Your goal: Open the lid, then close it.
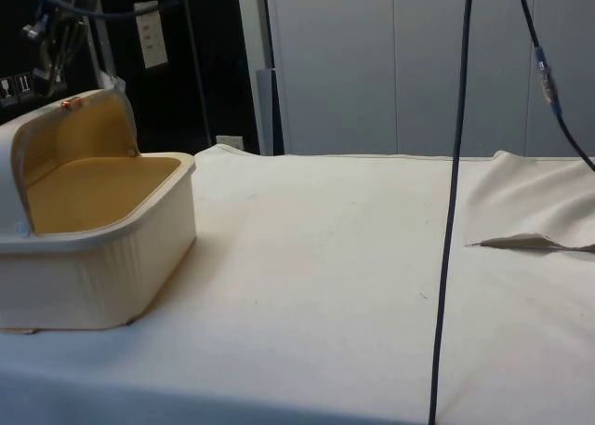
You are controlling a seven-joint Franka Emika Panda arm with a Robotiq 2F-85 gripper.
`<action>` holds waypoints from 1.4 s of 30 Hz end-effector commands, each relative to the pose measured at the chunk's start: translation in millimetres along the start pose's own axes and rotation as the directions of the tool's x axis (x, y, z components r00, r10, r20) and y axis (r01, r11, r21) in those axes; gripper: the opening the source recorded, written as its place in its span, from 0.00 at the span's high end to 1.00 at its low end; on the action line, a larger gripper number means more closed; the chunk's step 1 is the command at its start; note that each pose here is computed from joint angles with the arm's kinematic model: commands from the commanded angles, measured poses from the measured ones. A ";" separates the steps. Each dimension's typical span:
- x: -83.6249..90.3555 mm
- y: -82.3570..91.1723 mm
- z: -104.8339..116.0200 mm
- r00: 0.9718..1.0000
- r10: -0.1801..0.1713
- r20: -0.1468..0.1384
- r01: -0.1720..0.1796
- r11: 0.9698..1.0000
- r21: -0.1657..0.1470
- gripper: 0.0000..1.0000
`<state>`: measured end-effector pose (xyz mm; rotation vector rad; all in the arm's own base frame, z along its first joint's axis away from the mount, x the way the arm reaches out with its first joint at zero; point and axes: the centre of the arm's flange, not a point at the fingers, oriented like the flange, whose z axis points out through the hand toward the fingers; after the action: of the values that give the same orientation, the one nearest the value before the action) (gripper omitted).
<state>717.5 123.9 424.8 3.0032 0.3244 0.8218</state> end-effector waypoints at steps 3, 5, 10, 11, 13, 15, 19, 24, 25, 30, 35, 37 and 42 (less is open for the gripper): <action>-1.9 -0.5 3.3 1.000 0.001 0.011 -0.001 1.000 0.004 1.00; -2.8 -0.6 4.6 1.000 0.001 0.015 -0.001 1.000 0.004 1.00; -4.6 -0.7 6.1 1.000 0.000 0.024 0.000 1.000 0.004 1.00; -5.2 -0.7 6.7 1.000 0.000 0.027 0.000 1.000 0.004 1.00; -5.8 -0.7 6.7 1.000 0.001 0.031 -0.001 1.000 0.004 1.00; -6.5 -0.7 6.1 0.999 0.001 0.038 -0.001 1.000 0.004 1.00; -7.4 -0.7 5.8 0.999 0.000 0.046 -0.001 1.000 0.004 1.00; -9.4 -0.5 4.8 0.998 0.002 0.066 -0.002 1.000 0.005 1.00; -9.5 -0.5 4.5 0.998 0.002 0.069 -0.002 1.000 0.005 1.00; -11.3 -1.0 4.0 0.996 0.000 0.089 -0.001 1.000 0.007 1.00; -13.3 -0.9 3.6 0.994 0.000 0.110 -0.001 1.000 0.008 1.00; -13.6 -0.9 3.3 0.994 0.000 0.114 -0.001 1.000 0.008 1.00; -16.6 -2.1 1.7 0.990 0.001 0.141 -0.002 1.000 0.010 1.00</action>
<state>707.3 121.6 414.1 3.0435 0.3232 0.6165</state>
